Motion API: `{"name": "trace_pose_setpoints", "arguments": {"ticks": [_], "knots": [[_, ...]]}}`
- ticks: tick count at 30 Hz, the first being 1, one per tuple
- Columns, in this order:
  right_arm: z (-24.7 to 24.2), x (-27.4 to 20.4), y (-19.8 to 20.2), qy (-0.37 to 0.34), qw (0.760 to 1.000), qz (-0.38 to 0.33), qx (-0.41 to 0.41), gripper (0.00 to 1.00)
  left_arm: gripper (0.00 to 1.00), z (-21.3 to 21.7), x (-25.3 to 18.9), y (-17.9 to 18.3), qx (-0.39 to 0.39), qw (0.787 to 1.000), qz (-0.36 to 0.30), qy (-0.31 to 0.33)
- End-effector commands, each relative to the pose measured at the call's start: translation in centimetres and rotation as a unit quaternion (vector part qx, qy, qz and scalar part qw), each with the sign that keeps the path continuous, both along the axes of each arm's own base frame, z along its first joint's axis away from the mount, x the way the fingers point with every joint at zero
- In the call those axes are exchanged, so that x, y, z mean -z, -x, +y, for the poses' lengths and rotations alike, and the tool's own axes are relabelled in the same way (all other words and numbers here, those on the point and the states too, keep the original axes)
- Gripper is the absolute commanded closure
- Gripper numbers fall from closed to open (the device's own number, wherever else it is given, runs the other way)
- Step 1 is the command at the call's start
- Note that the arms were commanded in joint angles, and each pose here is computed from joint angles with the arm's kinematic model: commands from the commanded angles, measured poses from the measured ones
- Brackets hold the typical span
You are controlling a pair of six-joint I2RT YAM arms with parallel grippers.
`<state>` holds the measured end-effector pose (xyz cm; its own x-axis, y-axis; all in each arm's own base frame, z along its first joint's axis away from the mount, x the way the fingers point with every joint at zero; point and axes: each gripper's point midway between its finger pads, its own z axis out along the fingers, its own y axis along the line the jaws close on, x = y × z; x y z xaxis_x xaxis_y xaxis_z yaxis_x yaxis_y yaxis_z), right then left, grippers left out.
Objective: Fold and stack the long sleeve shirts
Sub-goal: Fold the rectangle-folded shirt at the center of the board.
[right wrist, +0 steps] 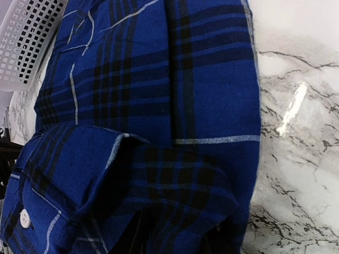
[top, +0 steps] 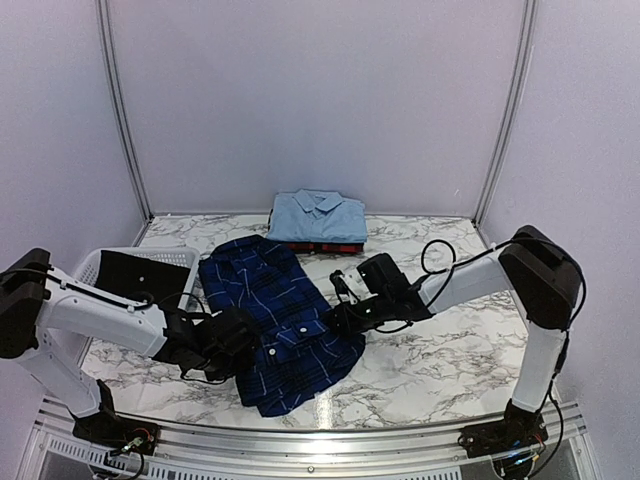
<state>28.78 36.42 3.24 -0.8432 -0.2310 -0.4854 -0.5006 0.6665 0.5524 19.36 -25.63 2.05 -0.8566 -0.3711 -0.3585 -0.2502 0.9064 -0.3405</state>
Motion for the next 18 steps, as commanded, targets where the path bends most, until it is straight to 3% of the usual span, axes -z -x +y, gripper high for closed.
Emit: {"name": "trace_pose_setpoints", "arguments": {"ticks": [1, 9, 14, 18], "knots": [[-1.7, 2.3, 2.5, 0.079, 0.997, 0.011, -0.004, 0.73, 0.81, -1.0, 1.7, 3.2, 0.051, 0.997, 0.056, -0.012], [-7.4, 3.1, 10.2, 0.092, 0.993, 0.064, 0.034, 0.74, 0.81, -2.0, 2.8, 9.0, 0.115, 0.987, 0.112, -0.023], [-8.6, 1.1, 14.8, 0.032, 0.994, 0.088, 0.064, 0.72, 0.82, -0.8, 2.5, 10.7, 0.12, 0.984, 0.126, -0.036], [-8.3, -0.9, 15.7, 0.006, 0.995, 0.078, 0.06, 0.69, 0.81, -0.1, 1.2, 11.1, 0.111, 0.986, 0.122, -0.02]]}}
